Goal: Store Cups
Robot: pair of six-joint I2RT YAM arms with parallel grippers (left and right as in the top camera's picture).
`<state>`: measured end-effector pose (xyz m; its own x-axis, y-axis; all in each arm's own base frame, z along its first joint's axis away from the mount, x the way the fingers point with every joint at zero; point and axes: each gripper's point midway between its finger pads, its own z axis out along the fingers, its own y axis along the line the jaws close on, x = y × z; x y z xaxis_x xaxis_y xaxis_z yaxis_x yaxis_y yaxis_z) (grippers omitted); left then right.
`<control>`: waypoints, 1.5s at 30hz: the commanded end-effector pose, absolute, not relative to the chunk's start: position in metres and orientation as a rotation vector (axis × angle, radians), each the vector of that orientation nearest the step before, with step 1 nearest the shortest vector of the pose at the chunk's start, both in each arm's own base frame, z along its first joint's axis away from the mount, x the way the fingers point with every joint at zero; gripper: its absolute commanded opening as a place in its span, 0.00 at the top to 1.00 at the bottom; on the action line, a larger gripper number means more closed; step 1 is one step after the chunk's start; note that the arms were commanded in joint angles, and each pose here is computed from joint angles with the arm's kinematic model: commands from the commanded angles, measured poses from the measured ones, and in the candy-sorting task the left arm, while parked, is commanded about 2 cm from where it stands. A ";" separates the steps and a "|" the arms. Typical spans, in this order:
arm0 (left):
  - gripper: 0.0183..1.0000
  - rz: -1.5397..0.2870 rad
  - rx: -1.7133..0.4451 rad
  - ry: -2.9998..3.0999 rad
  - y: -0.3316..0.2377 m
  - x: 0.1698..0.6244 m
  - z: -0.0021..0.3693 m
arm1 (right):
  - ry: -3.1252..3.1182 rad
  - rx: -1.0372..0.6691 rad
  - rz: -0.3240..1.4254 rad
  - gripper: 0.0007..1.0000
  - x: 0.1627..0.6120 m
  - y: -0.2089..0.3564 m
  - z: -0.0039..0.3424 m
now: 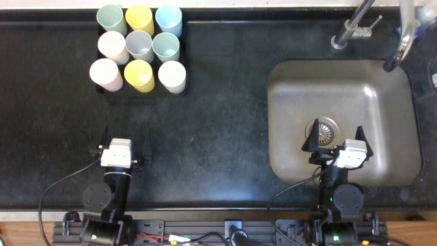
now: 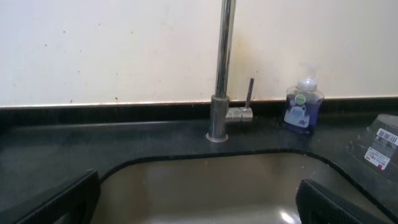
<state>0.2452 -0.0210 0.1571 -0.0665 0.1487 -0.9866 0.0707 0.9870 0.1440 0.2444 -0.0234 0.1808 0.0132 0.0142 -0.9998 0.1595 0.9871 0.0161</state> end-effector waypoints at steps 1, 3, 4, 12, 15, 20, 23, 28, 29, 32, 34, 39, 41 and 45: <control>0.00 0.095 0.164 1.635 -0.015 0.245 0.158 | 1.555 0.126 -0.107 0.00 0.245 -0.021 0.177; 0.00 0.113 0.145 1.637 -0.009 0.246 0.158 | 1.555 0.125 -0.107 0.00 0.245 -0.021 0.177; 0.00 0.123 0.134 1.638 -0.006 0.246 0.158 | 1.555 0.125 -0.106 0.00 0.245 -0.021 0.178; 0.00 0.138 0.118 1.640 -0.001 0.246 0.158 | 1.554 0.121 -0.102 0.00 0.245 -0.019 0.178; 0.00 0.138 0.118 1.640 -0.001 0.246 0.158 | 1.554 0.114 -0.095 0.00 0.245 -0.017 0.178; 0.00 0.138 0.118 1.640 -0.001 0.246 0.158 | 1.554 0.113 -0.093 0.00 0.245 -0.016 0.178; 0.00 0.138 0.118 1.640 -0.001 0.246 0.158 | 1.556 0.113 -0.094 0.00 0.245 -0.017 0.178; 0.00 0.138 0.118 1.640 -0.001 0.246 0.158 | 1.556 0.113 -0.094 0.00 0.245 -0.017 0.177; 0.00 0.138 0.118 1.640 -0.001 0.246 0.158 | 1.556 0.114 -0.094 0.00 0.245 -0.017 0.177; 0.00 0.138 0.118 1.640 -0.001 0.246 0.158 | 1.556 0.113 -0.094 0.00 0.245 -0.017 0.178; 0.00 0.138 0.118 1.640 -0.001 0.246 0.158 | 1.556 0.113 -0.094 0.00 0.245 -0.017 0.178; 0.00 0.138 0.118 1.640 -0.001 0.246 0.158 | 1.556 0.113 -0.094 0.00 0.245 -0.017 0.178; 0.00 0.138 0.118 1.640 -0.001 0.246 0.158 | 1.556 0.114 -0.094 0.00 0.245 -0.017 0.177; 0.00 0.138 0.118 1.640 -0.001 0.246 0.158 | 1.556 0.113 -0.094 0.00 0.245 -0.017 0.178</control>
<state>0.2461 -0.0014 0.1571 -0.0781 0.1429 -0.9866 -0.0081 0.9895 0.1440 0.2448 -0.0185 0.1806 0.0121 0.0140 -0.9998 0.1396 0.9901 0.0155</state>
